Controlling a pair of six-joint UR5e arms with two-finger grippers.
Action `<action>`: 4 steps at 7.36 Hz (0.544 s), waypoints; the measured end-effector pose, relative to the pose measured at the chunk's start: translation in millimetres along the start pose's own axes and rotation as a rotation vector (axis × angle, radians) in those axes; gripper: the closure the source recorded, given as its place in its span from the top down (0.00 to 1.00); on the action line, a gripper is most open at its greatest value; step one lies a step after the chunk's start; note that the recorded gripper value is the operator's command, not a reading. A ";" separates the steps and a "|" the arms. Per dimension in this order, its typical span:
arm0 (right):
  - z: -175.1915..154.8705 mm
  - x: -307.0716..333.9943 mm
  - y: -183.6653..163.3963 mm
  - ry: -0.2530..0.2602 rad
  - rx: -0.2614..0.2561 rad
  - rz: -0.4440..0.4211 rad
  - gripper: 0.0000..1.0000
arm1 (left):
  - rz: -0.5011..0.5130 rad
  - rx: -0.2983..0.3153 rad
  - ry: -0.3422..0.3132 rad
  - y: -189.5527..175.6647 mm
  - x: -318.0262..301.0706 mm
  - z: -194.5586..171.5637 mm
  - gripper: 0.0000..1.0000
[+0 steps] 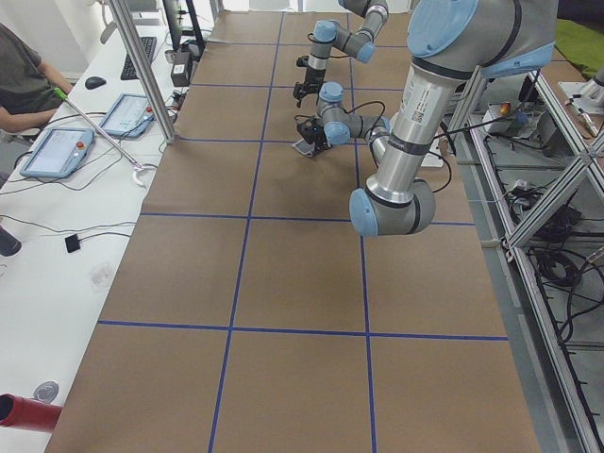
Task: Fold towel twice with both arms
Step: 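Grasp the strip's other end with the left gripper while the right gripper releases and rises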
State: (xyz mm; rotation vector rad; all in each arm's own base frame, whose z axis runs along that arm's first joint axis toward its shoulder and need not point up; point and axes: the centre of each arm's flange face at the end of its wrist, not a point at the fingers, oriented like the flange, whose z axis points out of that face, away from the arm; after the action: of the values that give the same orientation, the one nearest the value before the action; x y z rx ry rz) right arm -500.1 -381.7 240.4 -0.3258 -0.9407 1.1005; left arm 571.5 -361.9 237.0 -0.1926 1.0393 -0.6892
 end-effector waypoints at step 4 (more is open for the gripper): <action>-0.7 -0.1 0.2 0.000 0.000 0.001 1.00 | -0.021 0.041 0.130 -62.3 37.7 -12.6 0.00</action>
State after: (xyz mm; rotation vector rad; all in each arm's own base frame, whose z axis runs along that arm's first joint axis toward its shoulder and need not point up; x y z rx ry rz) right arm -499.7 -381.6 239.9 -0.3256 -0.9405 1.1013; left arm 546.0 -431.0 231.7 -0.1238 1.1480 -0.7489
